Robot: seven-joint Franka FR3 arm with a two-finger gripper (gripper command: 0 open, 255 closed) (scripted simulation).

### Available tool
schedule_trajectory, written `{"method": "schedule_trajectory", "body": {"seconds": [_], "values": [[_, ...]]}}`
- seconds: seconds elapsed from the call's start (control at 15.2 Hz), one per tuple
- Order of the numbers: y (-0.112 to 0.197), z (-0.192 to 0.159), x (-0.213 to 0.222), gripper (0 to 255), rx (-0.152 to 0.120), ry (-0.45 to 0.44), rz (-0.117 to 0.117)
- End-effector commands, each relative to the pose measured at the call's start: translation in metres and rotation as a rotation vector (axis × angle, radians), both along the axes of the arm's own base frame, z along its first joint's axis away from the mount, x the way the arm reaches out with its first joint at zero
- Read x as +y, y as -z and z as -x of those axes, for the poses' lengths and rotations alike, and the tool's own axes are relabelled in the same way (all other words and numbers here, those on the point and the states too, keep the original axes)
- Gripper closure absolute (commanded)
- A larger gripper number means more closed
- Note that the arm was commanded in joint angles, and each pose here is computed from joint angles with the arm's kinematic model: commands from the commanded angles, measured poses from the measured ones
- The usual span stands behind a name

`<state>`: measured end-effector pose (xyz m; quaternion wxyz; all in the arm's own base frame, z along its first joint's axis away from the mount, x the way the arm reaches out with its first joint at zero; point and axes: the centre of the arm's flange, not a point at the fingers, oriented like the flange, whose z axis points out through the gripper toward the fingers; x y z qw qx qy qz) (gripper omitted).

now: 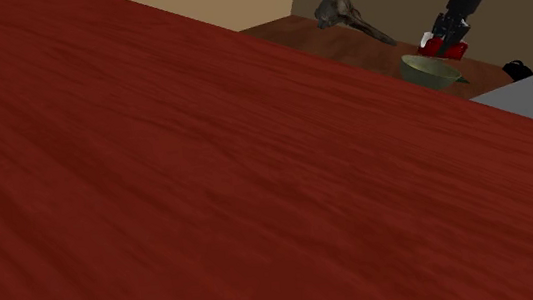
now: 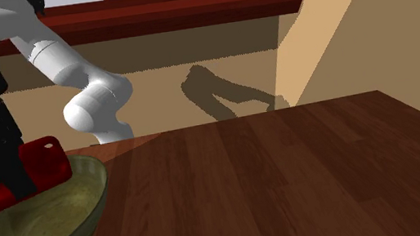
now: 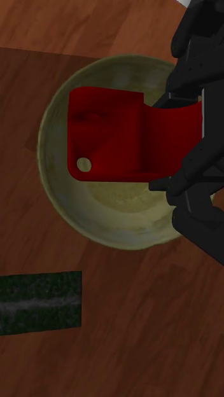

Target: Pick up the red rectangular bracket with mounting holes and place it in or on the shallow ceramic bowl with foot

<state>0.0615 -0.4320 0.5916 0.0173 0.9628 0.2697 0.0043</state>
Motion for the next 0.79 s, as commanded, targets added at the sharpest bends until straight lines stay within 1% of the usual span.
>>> {"method": "schedule_trajectory", "body": {"seconds": [0.0,0.2,0.66,0.73], "values": [[0.01,0.001,0.0,255,0.0,0.0,0.0],[0.025,0.001,0.0,255,0.0,0.0,0.0],[0.025,0.001,0.0,255,0.0,0.0,0.0],[0.025,0.001,0.0,0,0.0,0.0,0.0]]}}
